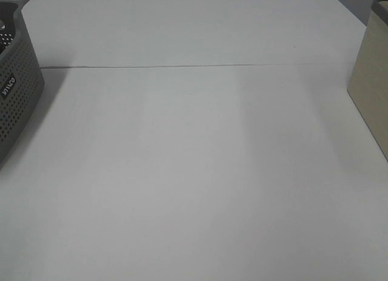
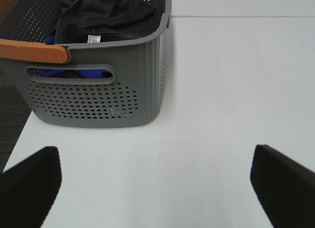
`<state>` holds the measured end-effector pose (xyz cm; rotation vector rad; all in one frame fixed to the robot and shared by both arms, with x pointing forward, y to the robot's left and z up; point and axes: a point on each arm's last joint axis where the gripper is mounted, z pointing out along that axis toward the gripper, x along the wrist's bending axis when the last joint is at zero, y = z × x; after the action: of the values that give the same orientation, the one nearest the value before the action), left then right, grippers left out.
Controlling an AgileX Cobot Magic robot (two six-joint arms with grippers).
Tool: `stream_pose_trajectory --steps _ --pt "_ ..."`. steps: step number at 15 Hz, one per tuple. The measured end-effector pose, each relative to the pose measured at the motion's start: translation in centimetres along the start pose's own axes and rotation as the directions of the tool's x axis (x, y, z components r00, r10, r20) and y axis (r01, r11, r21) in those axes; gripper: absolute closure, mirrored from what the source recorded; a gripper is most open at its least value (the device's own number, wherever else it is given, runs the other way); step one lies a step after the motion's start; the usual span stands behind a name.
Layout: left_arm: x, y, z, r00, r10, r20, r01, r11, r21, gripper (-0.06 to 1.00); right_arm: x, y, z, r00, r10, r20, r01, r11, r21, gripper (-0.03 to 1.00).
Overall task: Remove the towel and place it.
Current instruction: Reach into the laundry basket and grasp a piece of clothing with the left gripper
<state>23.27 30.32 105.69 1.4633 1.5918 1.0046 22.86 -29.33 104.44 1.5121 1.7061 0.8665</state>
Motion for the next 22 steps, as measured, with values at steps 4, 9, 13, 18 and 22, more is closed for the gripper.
stream_pose_trajectory --steps 4,9,13,18,22 --pt "0.00 0.00 0.00 1.000 0.000 0.000 0.000 1.000 0.000 -0.05 0.00 0.00 0.00 1.000 0.000 0.000 0.000 1.000 0.000 0.25" --pt "0.00 0.00 0.00 1.000 0.000 0.000 0.000 1.000 0.000 -0.05 0.00 0.00 0.00 1.000 0.000 0.000 0.000 1.000 0.000 0.25" --pt "0.00 0.00 0.00 1.000 0.000 0.000 0.000 1.000 0.000 -0.05 0.00 0.00 0.00 1.000 0.000 0.000 0.000 1.000 0.000 0.25" --pt "0.00 0.00 0.00 1.000 0.000 0.000 0.000 1.000 0.000 -0.05 0.00 0.00 0.00 1.000 0.000 0.000 0.000 1.000 0.000 0.25" --pt "-0.02 0.35 0.39 0.998 0.069 0.002 -0.069 0.996 0.050 -0.05 0.00 0.00 0.00 1.000 0.000 0.000 0.000 1.000 0.000 0.25"
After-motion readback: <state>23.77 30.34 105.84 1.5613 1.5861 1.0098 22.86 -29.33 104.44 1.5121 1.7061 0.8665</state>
